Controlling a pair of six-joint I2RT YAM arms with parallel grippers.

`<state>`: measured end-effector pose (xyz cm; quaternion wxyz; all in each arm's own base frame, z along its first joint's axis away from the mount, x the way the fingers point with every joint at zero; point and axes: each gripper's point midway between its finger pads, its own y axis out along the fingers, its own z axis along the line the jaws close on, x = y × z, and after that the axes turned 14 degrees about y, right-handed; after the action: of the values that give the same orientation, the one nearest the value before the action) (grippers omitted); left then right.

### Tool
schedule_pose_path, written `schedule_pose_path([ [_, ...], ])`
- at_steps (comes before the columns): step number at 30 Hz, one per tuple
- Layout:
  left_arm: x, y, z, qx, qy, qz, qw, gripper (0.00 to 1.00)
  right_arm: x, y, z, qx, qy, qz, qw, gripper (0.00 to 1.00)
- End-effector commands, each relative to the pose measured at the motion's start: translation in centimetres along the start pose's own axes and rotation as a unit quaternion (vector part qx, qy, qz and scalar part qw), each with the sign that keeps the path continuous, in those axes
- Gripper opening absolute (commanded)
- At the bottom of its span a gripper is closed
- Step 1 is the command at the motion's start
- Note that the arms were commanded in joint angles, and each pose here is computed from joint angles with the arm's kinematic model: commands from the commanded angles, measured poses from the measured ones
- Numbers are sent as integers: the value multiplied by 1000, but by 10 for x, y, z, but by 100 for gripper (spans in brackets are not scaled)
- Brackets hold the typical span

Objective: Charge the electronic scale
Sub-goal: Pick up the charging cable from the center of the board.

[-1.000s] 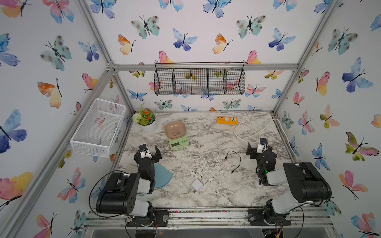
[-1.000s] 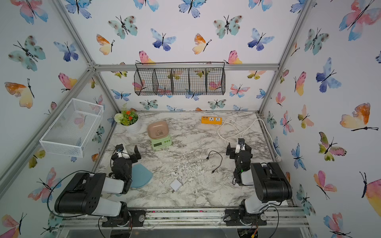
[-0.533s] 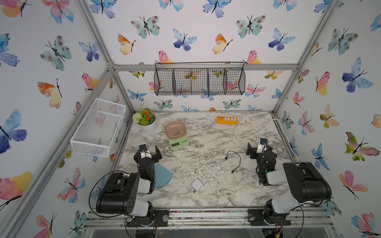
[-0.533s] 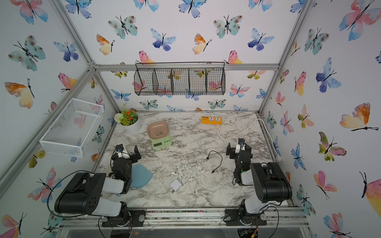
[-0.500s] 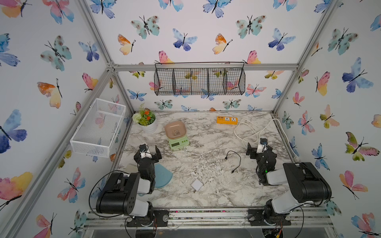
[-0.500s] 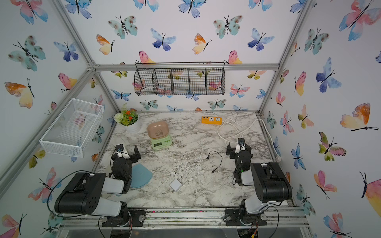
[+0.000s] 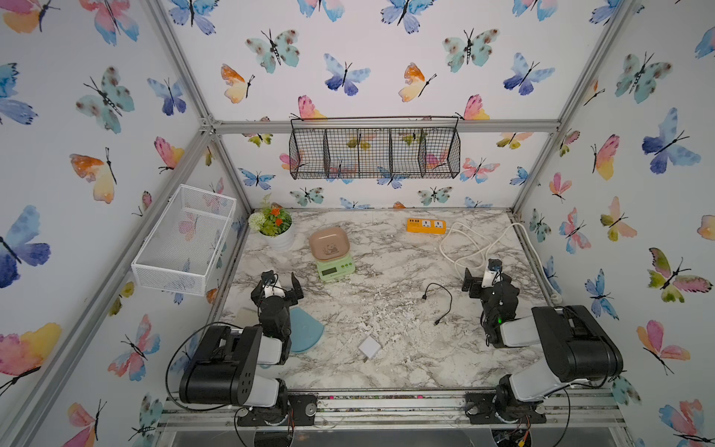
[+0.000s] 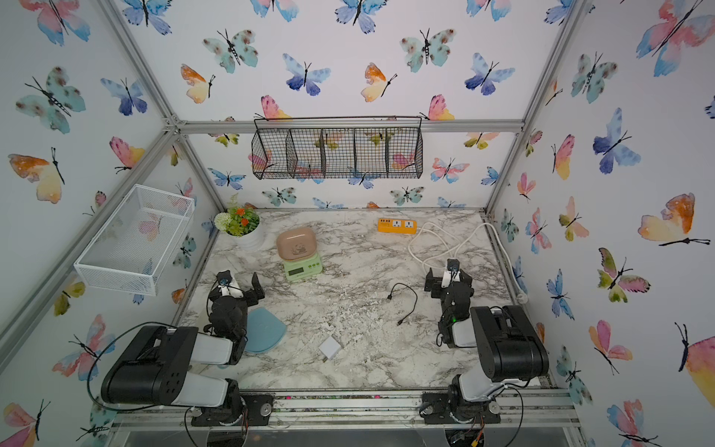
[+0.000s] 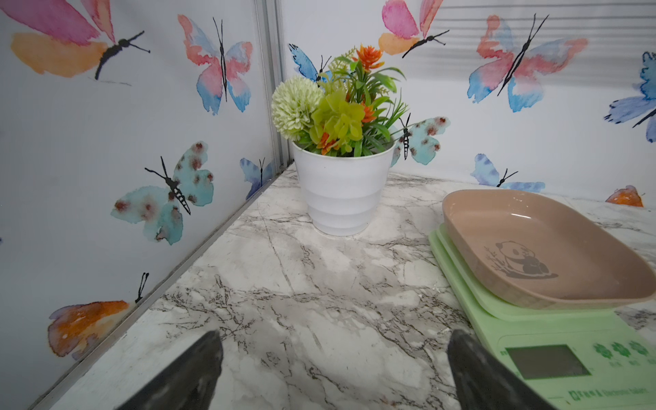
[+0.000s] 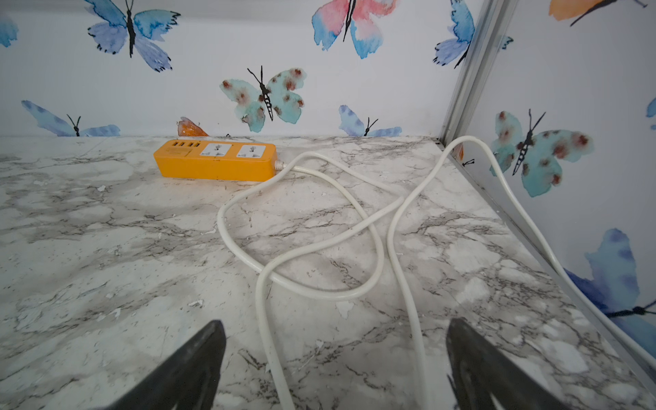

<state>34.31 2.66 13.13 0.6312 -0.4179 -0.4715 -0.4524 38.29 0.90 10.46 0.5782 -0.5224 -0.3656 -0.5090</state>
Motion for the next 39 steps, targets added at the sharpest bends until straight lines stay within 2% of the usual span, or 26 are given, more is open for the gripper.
schedule_pose_path([
  [1,23,-10,5,9,3,-32,999,98,24,11,-1,-24,6,14,1000,98],
  [4,45,-17,4,18,15,-48,999,98,53,15,9,-18,34,11,999,98],
  [7,80,-32,7,42,-31,-93,994,98,87,11,30,26,89,1,996,99],
  [9,102,-36,-4,21,-47,-102,993,98,106,8,39,36,145,9,989,98],
  [11,121,-34,-17,-2,-56,-93,994,98,115,9,46,40,195,40,979,98],
  [13,135,-31,-29,-23,-66,-72,995,98,113,8,63,66,197,98,973,98],
  [16,149,-26,-53,-77,-95,-46,991,98,103,1,89,125,204,161,957,98],
  [19,154,-28,-83,-155,-119,-25,980,98,74,-9,100,154,227,220,936,96],
  [22,156,-34,-113,-212,-119,-9,970,98,34,-19,95,136,229,293,918,94],
  [25,154,-42,-142,-254,-100,8,962,98,3,-31,88,117,225,338,906,91],
  [28,144,-46,-169,-295,-87,38,951,98,-26,-42,84,102,220,364,899,87],
  [32,128,-55,-205,-369,-80,72,923,98,-53,-44,92,90,210,391,892,84],
  [39,106,-62,-235,-397,-60,103,910,99,-83,-38,145,98,176,426,882,79],
])
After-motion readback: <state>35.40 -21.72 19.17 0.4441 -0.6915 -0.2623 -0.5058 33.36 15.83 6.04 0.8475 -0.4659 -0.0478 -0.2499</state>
